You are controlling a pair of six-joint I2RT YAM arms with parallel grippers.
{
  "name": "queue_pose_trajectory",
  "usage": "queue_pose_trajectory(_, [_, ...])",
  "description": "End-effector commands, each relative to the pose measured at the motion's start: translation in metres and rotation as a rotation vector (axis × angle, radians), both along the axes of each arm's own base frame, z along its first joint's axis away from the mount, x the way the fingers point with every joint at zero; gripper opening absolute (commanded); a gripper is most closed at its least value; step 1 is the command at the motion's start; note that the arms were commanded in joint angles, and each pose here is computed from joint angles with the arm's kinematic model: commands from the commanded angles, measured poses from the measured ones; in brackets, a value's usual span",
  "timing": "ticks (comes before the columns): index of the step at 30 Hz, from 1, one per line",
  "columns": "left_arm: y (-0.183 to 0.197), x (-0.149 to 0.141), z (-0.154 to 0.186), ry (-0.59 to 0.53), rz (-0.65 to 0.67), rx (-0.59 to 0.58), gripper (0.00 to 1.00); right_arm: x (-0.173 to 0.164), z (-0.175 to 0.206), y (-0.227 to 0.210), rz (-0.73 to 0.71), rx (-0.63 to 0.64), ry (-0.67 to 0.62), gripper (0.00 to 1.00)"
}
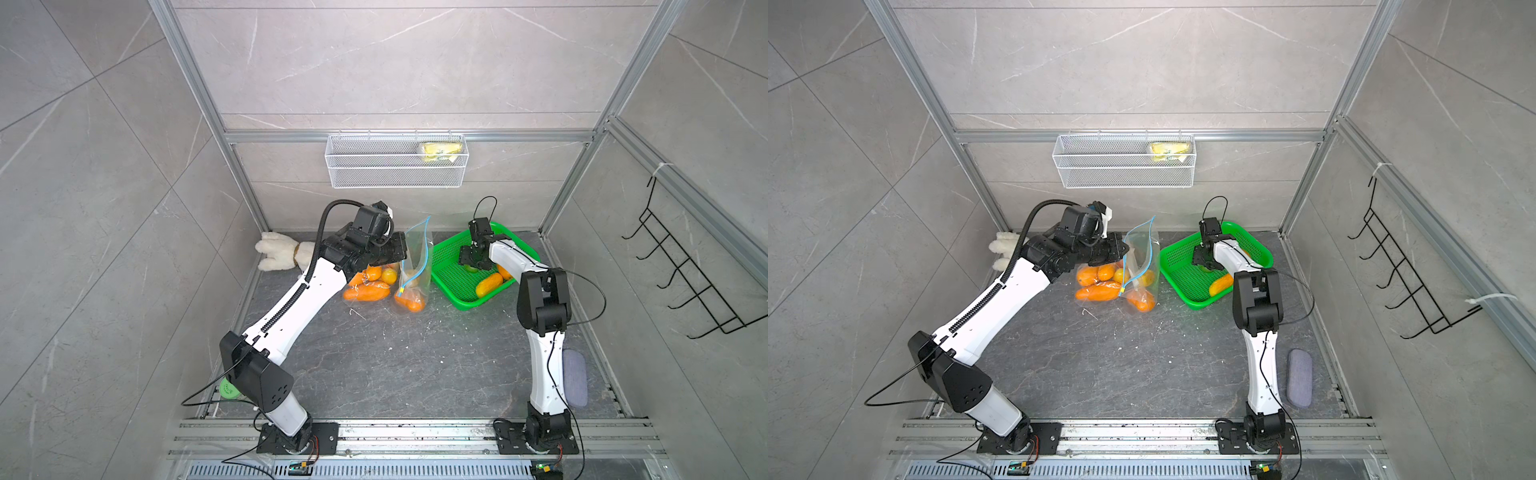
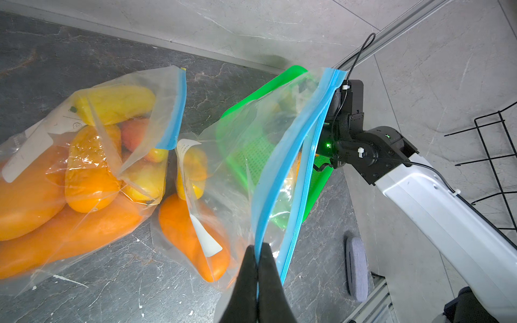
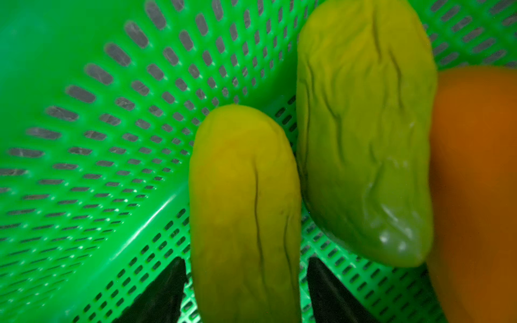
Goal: Place the mango in a zip-top bag and seal the zipper
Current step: Pick up the mango from the basket.
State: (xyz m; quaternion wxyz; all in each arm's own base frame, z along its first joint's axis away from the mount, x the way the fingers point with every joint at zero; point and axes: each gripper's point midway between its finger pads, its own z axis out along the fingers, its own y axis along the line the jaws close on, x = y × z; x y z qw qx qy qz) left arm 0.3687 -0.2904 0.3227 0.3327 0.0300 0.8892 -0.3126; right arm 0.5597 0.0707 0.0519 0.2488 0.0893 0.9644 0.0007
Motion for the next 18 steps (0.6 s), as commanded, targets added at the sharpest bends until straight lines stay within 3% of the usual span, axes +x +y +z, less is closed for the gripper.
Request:
queue_pose_trajectory(1, [0.000,0.001,0.034,-0.079,-0.017,-0.046,0.00,0.002,-0.005,-0.004,0.003,-0.040,0.044,0.64])
queue_pose_trajectory(5, [0.000,-0.003,0.036,-0.082,-0.022,-0.065,0.00,0.001,0.014,0.004,0.021,-0.008,0.022,0.37])
queue_pose_trajectory(8, [0.002,-0.005,0.033,-0.079,-0.015,-0.060,0.00,-0.007,0.061,0.022,0.064,0.072,-0.088,0.25])
queue_pose_trajectory(11, [0.002,-0.004,0.029,-0.071,-0.013,-0.058,0.00,-0.030,0.131,0.050,0.136,0.189,-0.269,0.21])
queue_pose_trajectory(15, [-0.005,0.000,0.028,-0.060,-0.022,-0.079,0.00,-0.082,0.239,0.094,0.253,0.359,-0.618,0.18])
queue_pose_trajectory(18, [-0.009,0.002,0.028,-0.051,-0.031,-0.089,0.00,-0.120,0.295,0.126,0.332,0.475,-0.817,0.17])
